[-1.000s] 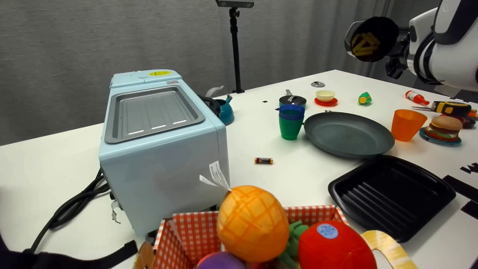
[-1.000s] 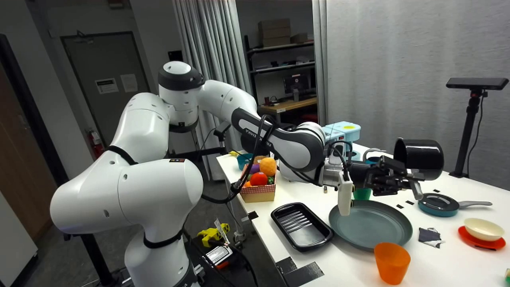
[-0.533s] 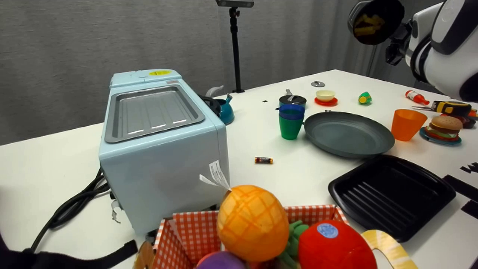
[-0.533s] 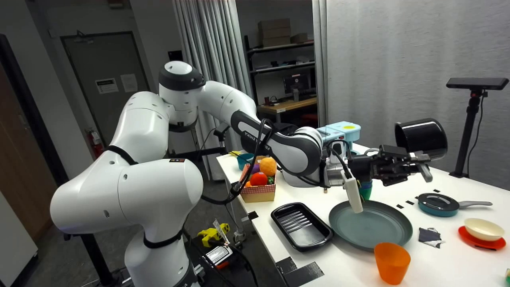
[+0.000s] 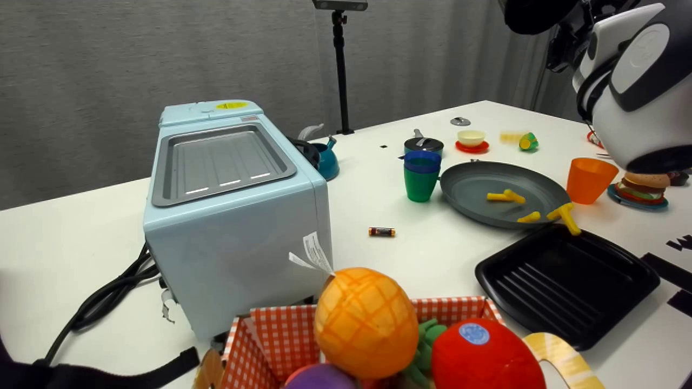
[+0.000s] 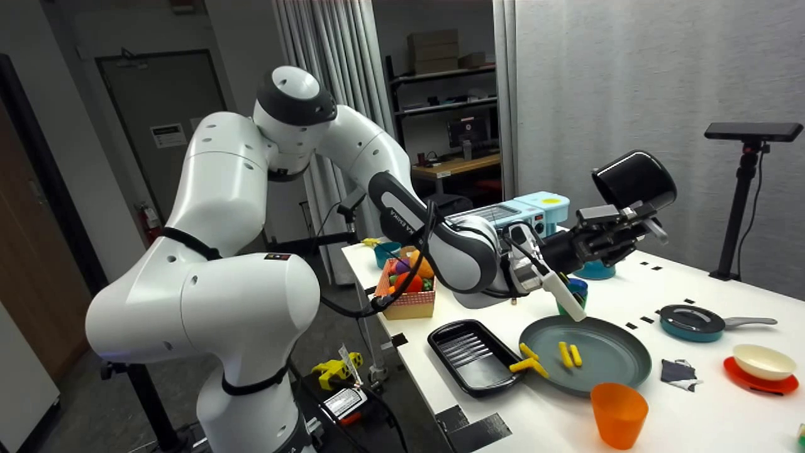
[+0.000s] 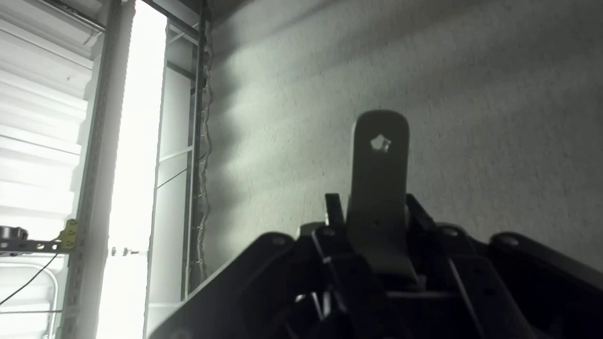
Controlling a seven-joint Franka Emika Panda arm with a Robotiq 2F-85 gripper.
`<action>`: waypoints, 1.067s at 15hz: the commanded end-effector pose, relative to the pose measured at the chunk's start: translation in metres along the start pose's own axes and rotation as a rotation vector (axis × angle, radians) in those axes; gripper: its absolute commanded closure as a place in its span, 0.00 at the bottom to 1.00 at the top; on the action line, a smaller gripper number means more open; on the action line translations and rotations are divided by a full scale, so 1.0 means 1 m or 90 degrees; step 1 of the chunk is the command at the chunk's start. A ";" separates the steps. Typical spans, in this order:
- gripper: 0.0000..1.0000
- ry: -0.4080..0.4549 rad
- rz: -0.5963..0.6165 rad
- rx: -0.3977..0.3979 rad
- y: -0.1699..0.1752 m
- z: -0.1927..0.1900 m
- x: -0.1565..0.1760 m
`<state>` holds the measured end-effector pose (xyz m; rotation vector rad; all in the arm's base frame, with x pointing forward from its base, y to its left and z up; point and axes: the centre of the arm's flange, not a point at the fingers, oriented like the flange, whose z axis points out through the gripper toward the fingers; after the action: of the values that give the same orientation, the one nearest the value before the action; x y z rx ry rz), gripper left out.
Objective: Pour the contents in the pot on the plate
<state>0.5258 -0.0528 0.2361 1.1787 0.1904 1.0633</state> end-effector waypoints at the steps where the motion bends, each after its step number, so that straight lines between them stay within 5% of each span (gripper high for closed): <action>1: 0.91 0.000 0.008 -0.004 0.001 0.002 -0.002; 6: 0.91 -0.030 0.015 0.029 -0.005 0.015 -0.014; 16: 0.91 -0.245 0.115 0.281 0.025 0.127 -0.049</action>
<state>0.5463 -0.1433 0.2566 1.6522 0.0355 0.9746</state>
